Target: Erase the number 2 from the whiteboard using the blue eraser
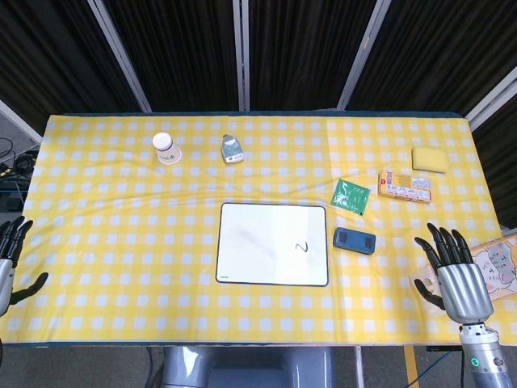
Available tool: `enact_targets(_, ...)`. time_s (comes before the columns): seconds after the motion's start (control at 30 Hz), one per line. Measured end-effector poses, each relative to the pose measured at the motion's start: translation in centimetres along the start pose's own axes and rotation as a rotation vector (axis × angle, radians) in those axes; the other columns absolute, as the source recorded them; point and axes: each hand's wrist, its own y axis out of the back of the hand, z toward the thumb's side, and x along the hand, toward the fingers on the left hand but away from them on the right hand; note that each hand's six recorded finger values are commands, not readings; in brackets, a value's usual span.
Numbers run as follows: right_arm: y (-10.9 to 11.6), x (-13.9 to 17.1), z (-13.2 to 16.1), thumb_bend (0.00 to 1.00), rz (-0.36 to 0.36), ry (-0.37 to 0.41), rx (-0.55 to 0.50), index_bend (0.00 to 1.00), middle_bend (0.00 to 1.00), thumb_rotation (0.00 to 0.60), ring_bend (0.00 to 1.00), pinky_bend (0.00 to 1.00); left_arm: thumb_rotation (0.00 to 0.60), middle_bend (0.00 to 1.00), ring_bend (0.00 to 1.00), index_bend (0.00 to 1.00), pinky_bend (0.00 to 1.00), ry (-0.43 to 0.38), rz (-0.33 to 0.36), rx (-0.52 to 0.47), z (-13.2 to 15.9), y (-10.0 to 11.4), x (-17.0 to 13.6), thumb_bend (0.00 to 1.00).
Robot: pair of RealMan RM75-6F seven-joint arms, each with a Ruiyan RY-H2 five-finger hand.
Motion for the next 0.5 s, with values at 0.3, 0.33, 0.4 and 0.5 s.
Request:
enact_targets(0.3,0.16,-0.10,-0.06,0.15,0.001,0.006,-0.016,0.21,0.01,0.600,0.00,0.06,0.600,0.00,0.00,0.00,0.00,0.002,0.000,0.002,0.01,-0.03,-0.08,0.26)
enact_targets(0.33,0.17,-0.10,-0.04,0.15,0.002,0.007,-0.018,0.21,0.01,0.600,0.00,0.06,0.600,0.00,0.00,0.00,0.00,0.001,0.001,0.006,0.04,0.01,-0.12,0.26)
enact_targets(0.4,0.28,-0.17,0.09,0.15,0.001,0.008,-0.025,0.21,0.01,0.600,0.00,0.06,0.600,0.00,0.00,0.00,0.00,0.000,0.000,0.016,0.07,-0.01,-0.21,0.26)
enact_targets(0.5,0.53,-0.33,0.38,0.15,-0.003,0.011,-0.039,0.21,0.01,0.600,0.00,0.06,0.600,0.00,0.00,0.00,0.00,0.000,-0.012,0.024,-0.04,-0.26,-0.25,0.26)
